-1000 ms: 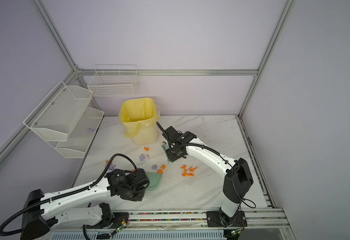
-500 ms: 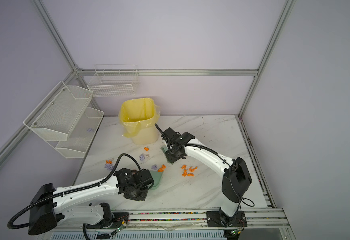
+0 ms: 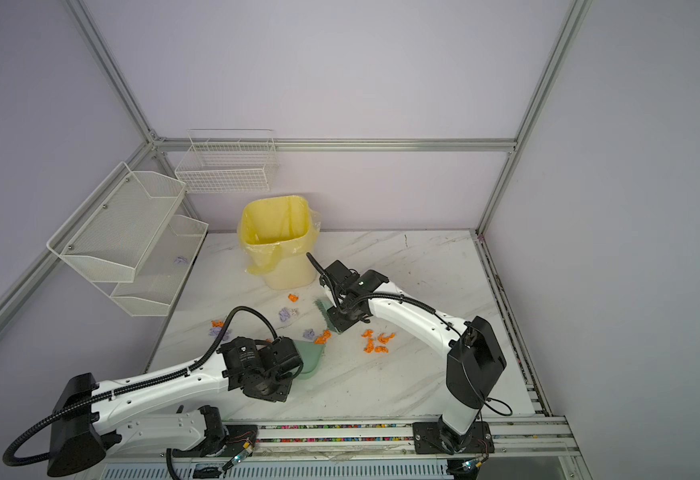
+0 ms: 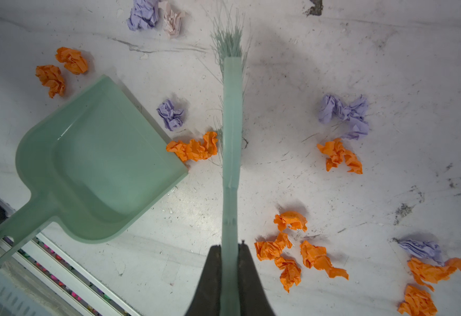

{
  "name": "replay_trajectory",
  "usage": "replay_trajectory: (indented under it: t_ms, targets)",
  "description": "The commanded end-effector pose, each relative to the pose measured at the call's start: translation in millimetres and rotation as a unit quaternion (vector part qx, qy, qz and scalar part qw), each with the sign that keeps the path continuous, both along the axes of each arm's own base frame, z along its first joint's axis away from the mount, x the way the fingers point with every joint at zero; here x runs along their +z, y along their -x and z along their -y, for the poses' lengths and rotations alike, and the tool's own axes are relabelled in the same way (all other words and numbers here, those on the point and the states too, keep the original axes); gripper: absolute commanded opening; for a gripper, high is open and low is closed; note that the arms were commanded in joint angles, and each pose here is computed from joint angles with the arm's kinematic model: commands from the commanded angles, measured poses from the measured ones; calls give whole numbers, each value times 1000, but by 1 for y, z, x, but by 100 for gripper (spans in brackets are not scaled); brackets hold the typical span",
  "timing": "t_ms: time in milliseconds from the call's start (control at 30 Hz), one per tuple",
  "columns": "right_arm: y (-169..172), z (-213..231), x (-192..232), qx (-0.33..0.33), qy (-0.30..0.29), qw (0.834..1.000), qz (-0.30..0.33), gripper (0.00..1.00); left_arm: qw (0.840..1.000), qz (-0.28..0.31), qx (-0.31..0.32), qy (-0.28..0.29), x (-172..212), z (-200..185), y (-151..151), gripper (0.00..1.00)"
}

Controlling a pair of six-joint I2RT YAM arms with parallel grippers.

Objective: Sweep away the paper scraps from the table

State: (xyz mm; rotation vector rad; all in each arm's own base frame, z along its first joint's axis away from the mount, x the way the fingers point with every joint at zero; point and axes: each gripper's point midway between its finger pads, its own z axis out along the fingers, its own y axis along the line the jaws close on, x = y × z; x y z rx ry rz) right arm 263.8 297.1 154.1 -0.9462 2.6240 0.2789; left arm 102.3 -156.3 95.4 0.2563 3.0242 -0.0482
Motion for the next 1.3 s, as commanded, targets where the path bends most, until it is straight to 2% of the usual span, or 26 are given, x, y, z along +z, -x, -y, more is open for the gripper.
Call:
replay_trajectory:
  t_ms: [0, 167, 633, 1033, 1267]
  targets:
    - [1, 3, 12, 0, -9, 1000, 20, 0, 999, 19, 0, 26, 33, 9, -6, 0]
    - [1, 4, 9, -8, -5, 1000, 16, 0, 1000, 8, -4, 18, 33, 6, 1, 0]
    - [0, 5, 9, -19, -8, 1000, 17, 0, 998, 52, 0, 43, 72, 5, -2, 0]
    - [-5, 3, 10, -22, -3, 999, 24, 0, 999, 20, -15, 34, 47, 21, 26, 0]
    - [-5, 1, 11, -16, -8, 1000, 22, 0, 1000, 18, -10, 21, 22, 18, 28, 0]
